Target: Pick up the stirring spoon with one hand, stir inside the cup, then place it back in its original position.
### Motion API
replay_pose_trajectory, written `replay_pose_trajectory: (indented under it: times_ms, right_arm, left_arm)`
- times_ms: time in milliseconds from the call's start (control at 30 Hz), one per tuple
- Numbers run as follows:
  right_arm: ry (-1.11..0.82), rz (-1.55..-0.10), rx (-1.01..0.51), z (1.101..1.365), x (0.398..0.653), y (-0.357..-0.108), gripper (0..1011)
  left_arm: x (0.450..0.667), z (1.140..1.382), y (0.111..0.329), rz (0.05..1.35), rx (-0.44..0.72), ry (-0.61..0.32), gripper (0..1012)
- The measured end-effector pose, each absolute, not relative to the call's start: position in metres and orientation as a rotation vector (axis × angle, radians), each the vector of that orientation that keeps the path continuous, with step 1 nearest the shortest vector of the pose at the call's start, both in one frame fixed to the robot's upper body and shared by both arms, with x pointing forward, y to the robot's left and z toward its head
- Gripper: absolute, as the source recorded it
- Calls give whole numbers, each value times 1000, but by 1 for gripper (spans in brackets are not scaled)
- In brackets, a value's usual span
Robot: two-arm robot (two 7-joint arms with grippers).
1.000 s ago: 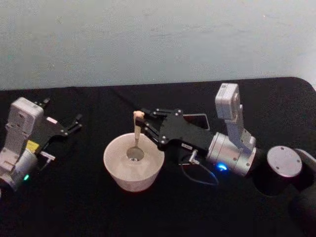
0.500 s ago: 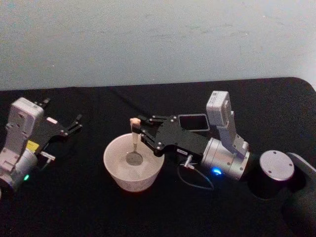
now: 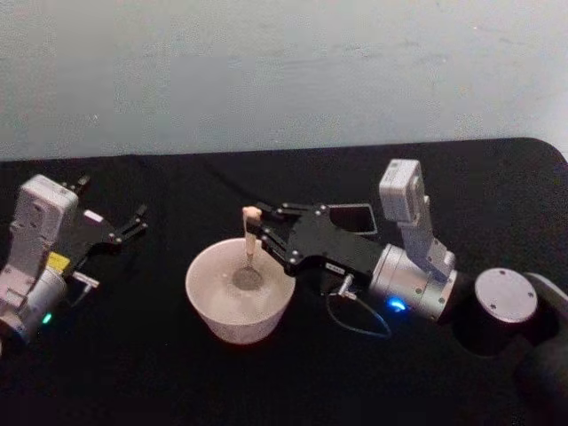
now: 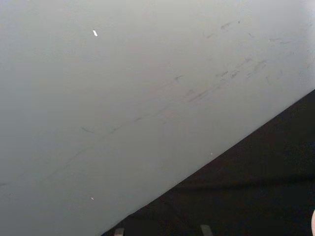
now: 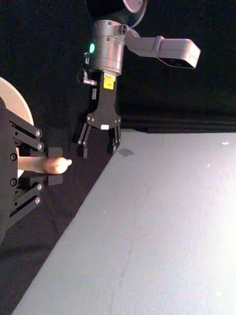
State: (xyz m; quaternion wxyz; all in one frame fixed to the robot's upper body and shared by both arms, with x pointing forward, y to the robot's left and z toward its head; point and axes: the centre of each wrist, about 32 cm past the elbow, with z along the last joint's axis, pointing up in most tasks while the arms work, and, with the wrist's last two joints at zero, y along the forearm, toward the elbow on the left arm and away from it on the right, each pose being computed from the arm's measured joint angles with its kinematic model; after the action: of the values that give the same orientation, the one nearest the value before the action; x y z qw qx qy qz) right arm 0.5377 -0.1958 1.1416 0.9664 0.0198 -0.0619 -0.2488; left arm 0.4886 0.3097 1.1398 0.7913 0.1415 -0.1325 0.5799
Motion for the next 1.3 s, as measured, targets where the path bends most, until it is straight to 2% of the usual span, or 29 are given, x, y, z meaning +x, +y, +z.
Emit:
replay_pose_trajectory:
  times_ms: [467,900,1300]
  right_arm:
    - [-125,-515,65,1149,533,-204,203]
    - [-125,-466,67,1157,513,-218,203]
    - [-111,-401,62,1154,509,-203,203]
  left_arm:
    - [489,1140,310,1248,304,-285,1001]
    - [489,1140,310,1248,304,-285,1001]
    - [489,1140,310,1248,304,-285,1001]
